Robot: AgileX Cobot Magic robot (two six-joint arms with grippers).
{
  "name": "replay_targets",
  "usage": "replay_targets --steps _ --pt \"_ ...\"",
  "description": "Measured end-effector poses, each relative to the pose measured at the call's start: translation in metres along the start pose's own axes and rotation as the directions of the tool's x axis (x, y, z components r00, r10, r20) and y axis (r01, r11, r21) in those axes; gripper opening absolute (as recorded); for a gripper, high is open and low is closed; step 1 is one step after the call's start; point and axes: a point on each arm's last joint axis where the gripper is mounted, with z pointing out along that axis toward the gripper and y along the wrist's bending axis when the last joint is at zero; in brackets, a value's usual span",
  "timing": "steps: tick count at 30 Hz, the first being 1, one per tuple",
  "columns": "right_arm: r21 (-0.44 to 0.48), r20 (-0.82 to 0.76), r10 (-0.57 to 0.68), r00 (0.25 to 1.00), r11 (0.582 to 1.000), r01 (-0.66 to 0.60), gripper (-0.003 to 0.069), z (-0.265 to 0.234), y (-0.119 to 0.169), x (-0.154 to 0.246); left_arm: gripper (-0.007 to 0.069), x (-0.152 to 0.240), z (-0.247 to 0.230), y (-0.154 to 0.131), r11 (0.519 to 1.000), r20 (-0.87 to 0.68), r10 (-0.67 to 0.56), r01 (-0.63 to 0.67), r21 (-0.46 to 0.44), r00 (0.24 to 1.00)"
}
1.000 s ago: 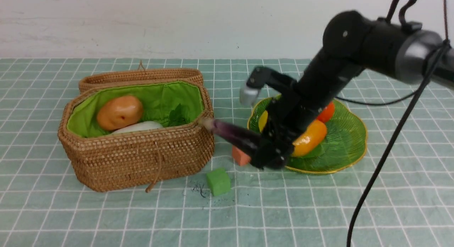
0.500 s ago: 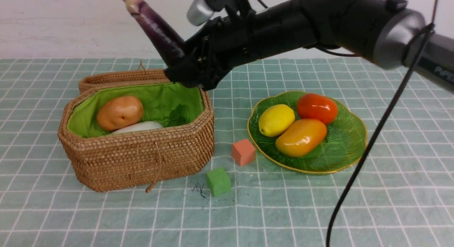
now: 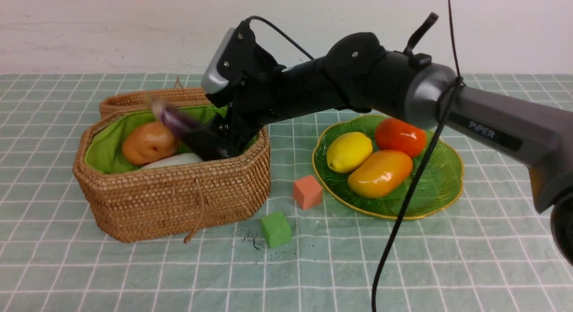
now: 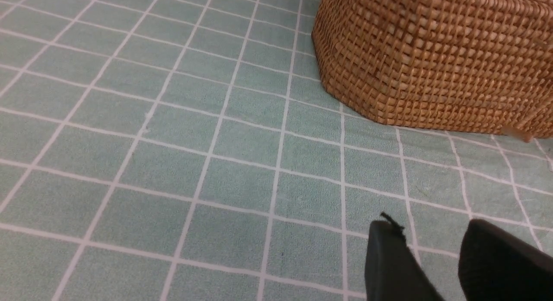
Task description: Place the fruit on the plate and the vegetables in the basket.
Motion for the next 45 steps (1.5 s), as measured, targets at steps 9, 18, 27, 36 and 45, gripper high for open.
replay_targets --steps 9,18,27,36,45 --pt "-0.189 -0.09 0.044 0.995 0.98 -0.061 0.0514 -0.099 -0.003 -0.04 0.0237 0.0 0.0 0.0 1.0 0.0 0.002 -0.002 -0.001 1.0" --pt "0.109 -0.228 0.356 0.907 0.934 -0.339 0.0082 -0.242 -0.001 -0.081 0.0238 0.0 0.0 0.0 1.0 0.0 0.003 -0.003 -0.001 1.0" --pt "0.308 -0.188 0.681 0.708 0.725 -0.616 -0.0018 -0.283 0.029 -0.083 0.0238 0.0 0.0 0.0 1.0 0.0 0.003 -0.003 -0.001 1.0" --pt "0.325 -0.165 0.742 0.65 0.663 -0.674 -0.0015 -0.284 0.03 -0.082 0.0238 0.0 0.0 0.0 1.0 0.0 0.003 -0.003 -0.001 1.0" --pt "0.336 -0.163 0.738 0.655 0.666 -0.666 -0.0011 -0.286 0.031 -0.083 0.0238 0.0 0.0 0.0 1.0 0.0 0.003 -0.003 -0.001 1.0"
